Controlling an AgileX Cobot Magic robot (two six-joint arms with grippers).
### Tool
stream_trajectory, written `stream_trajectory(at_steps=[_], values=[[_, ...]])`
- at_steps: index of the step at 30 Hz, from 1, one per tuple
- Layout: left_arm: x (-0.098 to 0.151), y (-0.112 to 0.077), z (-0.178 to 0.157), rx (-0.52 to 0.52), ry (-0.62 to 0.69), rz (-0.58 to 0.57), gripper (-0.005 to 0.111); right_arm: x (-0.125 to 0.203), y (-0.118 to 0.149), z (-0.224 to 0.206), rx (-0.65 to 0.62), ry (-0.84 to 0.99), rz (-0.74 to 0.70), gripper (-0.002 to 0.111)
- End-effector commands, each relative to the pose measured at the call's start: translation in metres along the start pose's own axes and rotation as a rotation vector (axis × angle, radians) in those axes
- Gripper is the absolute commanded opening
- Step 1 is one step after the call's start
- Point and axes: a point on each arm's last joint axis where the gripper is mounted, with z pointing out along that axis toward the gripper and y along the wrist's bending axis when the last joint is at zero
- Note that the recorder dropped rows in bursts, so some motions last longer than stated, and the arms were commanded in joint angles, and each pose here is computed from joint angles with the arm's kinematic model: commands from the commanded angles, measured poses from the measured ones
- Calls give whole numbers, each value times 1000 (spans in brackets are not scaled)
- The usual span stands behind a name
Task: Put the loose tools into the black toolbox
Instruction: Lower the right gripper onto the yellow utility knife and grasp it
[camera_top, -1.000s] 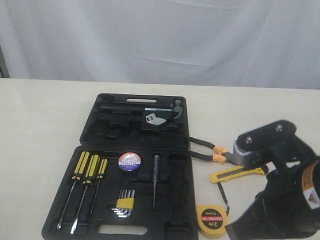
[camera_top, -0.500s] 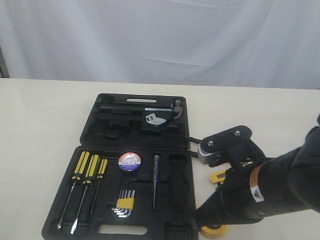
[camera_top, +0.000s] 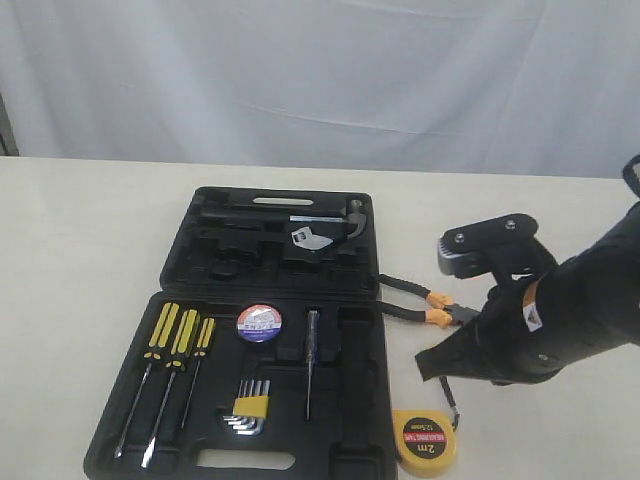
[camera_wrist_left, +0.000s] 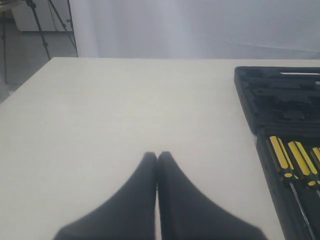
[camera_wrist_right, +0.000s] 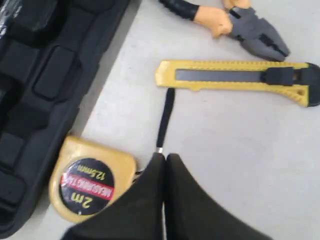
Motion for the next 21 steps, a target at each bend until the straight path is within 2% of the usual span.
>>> stream_trajectory(at_steps=[1,10,21], values=[[0,-1,0,7,-7,-11,0,-10,-20,3,35,7,64,-1],[0,-1,0,7,-7,-11,0,-32,-27,20,75,105,59,-1],[0,-1,0,7,-7,-11,0,-39,-21,52,38,48,264,0]])
